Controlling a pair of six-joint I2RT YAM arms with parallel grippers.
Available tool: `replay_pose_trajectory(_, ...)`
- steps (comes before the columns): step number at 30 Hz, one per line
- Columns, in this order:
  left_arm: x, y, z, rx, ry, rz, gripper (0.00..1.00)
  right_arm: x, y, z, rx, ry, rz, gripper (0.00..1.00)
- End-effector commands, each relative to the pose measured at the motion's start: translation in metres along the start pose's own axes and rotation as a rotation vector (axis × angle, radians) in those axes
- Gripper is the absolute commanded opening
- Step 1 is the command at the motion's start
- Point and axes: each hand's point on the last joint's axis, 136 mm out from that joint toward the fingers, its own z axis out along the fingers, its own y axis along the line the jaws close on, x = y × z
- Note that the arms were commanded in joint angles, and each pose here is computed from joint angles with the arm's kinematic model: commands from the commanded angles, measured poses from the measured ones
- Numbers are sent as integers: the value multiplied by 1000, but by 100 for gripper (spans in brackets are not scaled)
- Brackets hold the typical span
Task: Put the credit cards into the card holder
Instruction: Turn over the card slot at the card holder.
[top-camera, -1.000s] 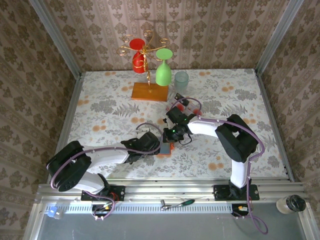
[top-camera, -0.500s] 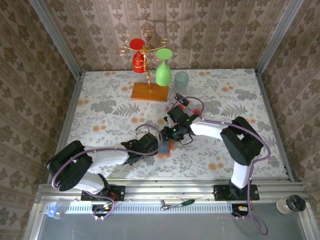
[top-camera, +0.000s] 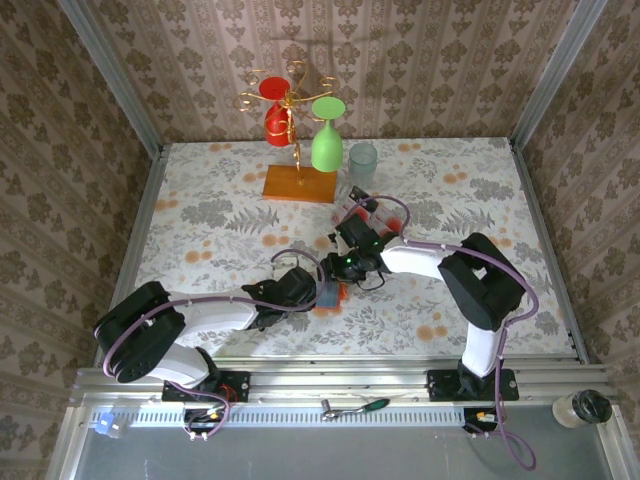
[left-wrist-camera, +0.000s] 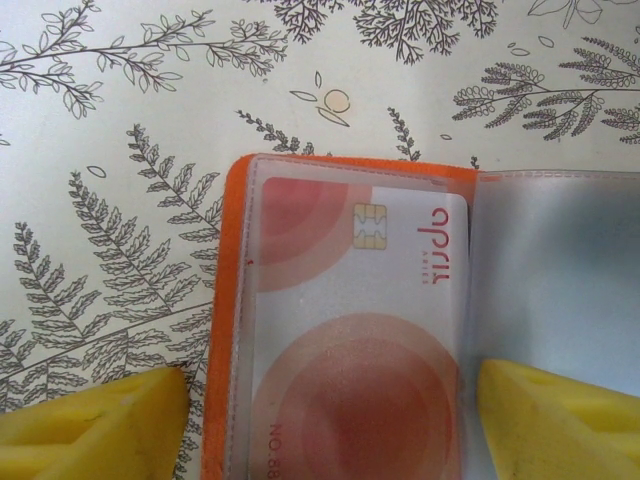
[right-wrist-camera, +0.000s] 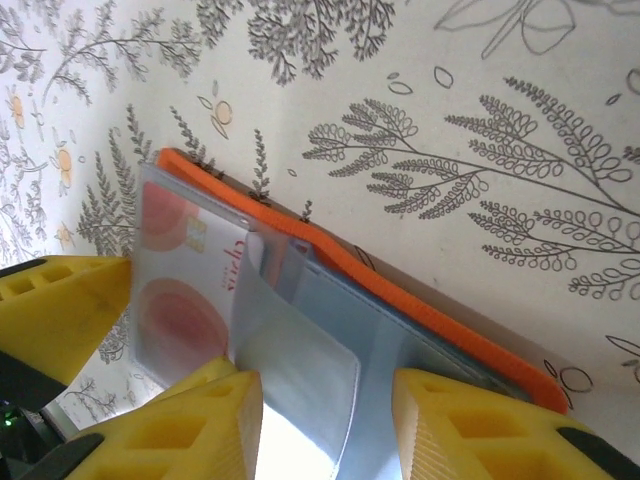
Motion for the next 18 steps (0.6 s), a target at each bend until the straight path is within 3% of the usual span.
replay_pose_trajectory(1, 9, 6, 0, -15, 23, 4, 77, -3, 8, 8, -34, 23, 4, 38)
replay_pose_trajectory(10, -7, -1, -12, 16, -19, -6, 80, -4, 29, -1, -65, 30, -39, 37)
replay_pose_trajectory(18, -41, 16, -48, 54, -139, -78, 88, -4, 55, -12, -109, 12, -49, 45)
